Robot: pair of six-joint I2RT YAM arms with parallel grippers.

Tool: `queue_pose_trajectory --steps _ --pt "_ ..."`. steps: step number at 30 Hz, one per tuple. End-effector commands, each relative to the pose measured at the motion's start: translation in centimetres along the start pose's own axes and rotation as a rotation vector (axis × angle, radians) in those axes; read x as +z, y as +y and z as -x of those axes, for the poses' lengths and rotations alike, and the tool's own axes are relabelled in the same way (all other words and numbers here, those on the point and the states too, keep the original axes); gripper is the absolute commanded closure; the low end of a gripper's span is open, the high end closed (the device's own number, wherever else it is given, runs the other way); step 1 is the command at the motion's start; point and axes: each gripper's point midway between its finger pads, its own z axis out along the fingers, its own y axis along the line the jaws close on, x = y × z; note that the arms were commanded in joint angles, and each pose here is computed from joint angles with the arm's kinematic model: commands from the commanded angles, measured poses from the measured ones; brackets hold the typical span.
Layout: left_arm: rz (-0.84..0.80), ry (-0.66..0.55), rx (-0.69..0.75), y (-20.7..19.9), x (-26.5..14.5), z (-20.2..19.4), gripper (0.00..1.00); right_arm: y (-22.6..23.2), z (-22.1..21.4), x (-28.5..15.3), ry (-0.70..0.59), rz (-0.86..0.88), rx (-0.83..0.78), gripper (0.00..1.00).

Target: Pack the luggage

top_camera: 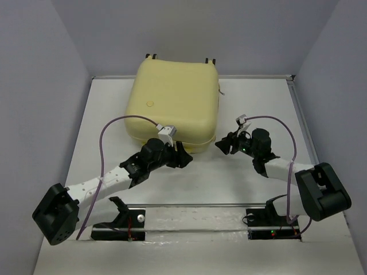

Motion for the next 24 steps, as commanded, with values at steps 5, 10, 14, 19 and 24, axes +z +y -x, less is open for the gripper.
queue_pose_trajectory --steps 5,10,14,19,24 --pt "-0.017 -0.152 0.053 -1.9 1.2 5.2 0.35 1.7 3.9 2.4 -0.111 0.16 -0.128 0.47" --pt "0.0 -0.173 0.05 -2.0 1.5 6.1 0.35 1.9 4.0 3.5 -0.102 0.203 -0.118 0.54" --pt "0.013 -0.185 0.042 -1.9 2.1 6.5 0.35 2.3 4.2 3.3 -0.139 0.218 -0.09 0.72" --pt "0.028 -0.229 0.029 -2.0 2.6 7.9 0.35 2.4 4.3 3.1 -0.153 0.202 -0.068 0.93" --pt "0.076 -0.329 0.017 -2.1 2.0 10.8 0.35 5.0 2.5 2.7 -0.089 0.161 -0.038 0.93"
